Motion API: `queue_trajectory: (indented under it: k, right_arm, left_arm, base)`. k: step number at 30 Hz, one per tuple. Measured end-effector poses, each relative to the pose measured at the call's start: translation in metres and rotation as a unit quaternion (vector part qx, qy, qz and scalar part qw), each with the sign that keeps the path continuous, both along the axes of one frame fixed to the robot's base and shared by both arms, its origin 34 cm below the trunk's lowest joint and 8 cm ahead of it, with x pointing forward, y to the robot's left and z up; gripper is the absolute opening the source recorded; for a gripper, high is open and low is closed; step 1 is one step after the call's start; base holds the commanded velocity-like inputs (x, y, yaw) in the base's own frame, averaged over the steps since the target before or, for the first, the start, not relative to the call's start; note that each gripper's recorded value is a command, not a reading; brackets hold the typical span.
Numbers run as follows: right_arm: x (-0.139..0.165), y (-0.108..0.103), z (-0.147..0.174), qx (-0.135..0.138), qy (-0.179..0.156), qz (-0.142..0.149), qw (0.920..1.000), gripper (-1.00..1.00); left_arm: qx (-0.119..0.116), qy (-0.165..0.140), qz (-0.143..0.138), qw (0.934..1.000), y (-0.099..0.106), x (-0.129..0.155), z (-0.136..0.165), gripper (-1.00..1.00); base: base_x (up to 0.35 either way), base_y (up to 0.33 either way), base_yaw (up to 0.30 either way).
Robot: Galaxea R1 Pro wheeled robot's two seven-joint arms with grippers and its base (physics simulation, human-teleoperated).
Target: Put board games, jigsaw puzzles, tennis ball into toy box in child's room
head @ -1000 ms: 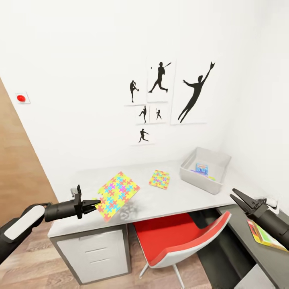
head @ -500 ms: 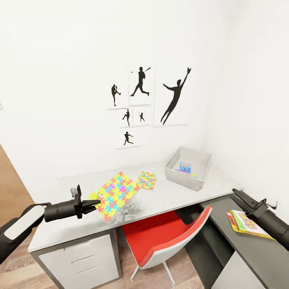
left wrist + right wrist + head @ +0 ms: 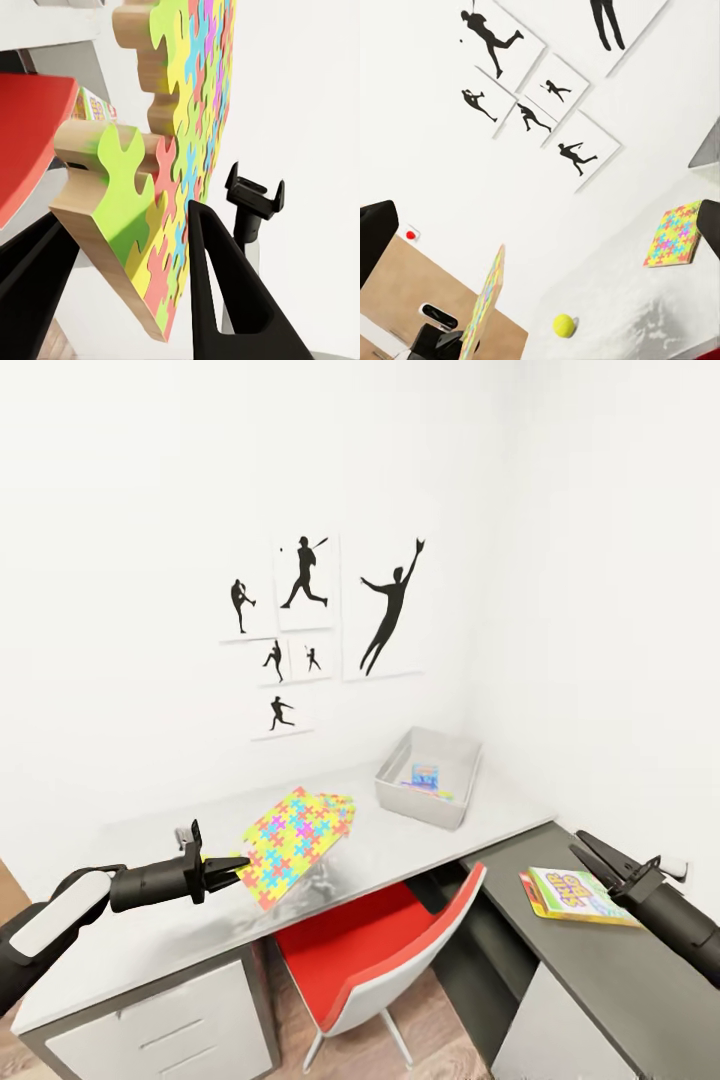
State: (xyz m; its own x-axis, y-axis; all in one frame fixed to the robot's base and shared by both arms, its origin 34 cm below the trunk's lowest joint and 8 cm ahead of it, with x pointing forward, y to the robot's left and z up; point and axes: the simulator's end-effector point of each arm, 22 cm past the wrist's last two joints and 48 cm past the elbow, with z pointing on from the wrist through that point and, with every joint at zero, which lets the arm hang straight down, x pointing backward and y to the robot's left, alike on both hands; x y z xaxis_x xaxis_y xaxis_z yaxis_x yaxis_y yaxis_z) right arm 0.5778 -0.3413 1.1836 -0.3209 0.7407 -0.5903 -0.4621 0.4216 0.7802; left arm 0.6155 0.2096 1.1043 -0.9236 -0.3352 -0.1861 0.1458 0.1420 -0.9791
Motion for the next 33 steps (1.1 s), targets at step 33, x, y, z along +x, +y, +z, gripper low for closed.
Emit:
queue_trajectory:
  k: [33]
  right_arm:
    - [-0.005, 0.000, 0.010, -0.005, -0.004, -0.002, 1.0000, 1.00]
  left_arm:
    - [-0.003, -0.017, 0.019, 0.9997, 0.009, 0.001, 0.016, -1.00]
  base:
    - [0.149, 0.000, -0.138]
